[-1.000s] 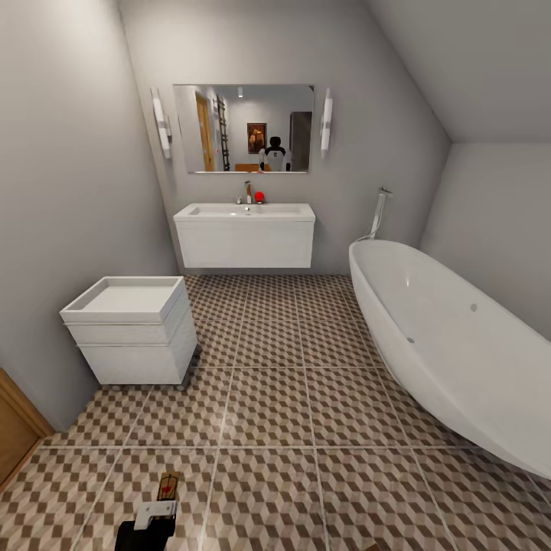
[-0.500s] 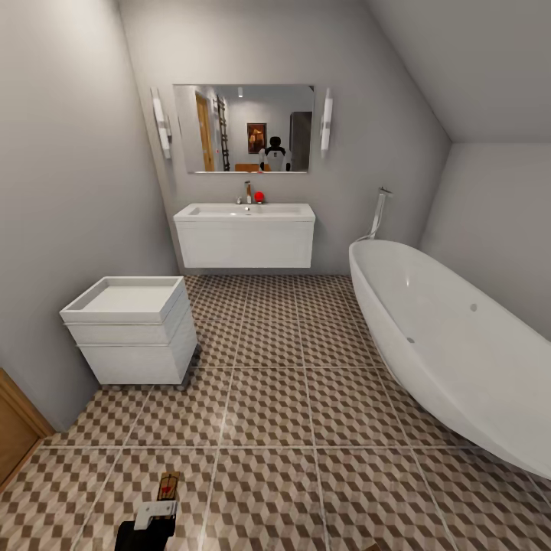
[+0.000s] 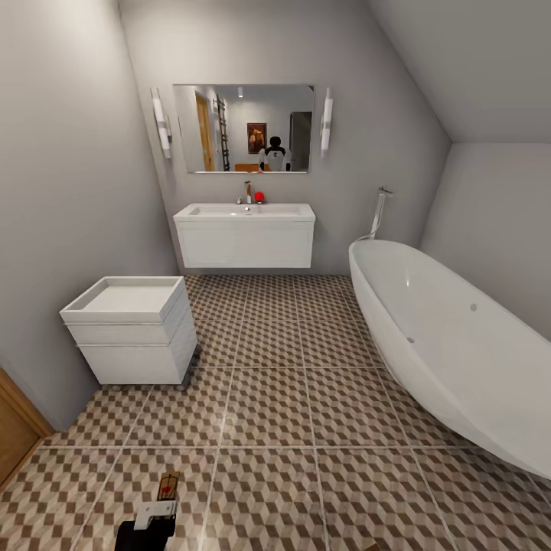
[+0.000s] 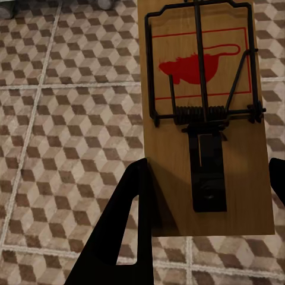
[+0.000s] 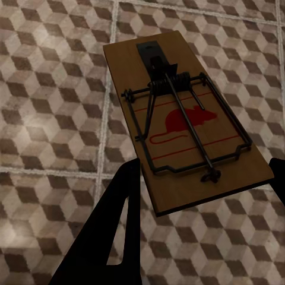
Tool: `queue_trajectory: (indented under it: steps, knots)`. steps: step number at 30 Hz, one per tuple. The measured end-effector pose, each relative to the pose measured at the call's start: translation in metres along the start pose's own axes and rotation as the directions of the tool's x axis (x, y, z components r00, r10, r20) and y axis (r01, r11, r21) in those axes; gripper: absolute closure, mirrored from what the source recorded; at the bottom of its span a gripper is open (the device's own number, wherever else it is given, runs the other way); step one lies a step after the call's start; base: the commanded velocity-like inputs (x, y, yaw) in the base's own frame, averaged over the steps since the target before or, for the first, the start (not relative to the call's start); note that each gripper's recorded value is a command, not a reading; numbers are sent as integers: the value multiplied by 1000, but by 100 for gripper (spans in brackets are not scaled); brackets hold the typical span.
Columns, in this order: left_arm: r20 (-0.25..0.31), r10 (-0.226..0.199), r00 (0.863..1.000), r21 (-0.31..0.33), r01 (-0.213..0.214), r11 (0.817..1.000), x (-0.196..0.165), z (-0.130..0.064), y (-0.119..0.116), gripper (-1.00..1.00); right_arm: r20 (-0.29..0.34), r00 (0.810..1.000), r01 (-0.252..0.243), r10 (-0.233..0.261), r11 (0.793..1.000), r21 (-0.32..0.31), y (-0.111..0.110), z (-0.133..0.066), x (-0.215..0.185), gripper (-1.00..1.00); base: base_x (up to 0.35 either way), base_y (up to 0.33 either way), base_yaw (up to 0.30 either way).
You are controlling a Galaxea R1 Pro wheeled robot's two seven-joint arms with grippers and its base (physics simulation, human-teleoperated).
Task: Take the four mousetraps from the cabinet in the bathroom and place them on the bathroom floor. Make sure all four end up on the same floor surface, and ensure that at least two of them are either under or directly next to the same bathroom sink.
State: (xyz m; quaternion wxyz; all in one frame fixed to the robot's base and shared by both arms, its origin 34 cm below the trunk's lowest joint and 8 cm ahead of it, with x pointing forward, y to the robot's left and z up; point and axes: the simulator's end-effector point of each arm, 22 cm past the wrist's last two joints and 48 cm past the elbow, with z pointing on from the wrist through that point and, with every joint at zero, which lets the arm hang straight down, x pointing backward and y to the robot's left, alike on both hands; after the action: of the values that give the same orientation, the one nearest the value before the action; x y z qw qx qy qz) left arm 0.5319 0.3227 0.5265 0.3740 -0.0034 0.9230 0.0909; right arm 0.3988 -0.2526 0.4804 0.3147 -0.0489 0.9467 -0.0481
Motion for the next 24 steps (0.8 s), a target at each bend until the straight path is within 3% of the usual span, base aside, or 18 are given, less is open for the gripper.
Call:
queue_trajectory:
  steps: [24]
  knots:
    - [0, 0, 1000, 0, 0, 1000, 0, 0, 0, 100, 0, 1000, 0, 0, 1000, 0, 0, 0, 0, 100, 0, 0, 0]
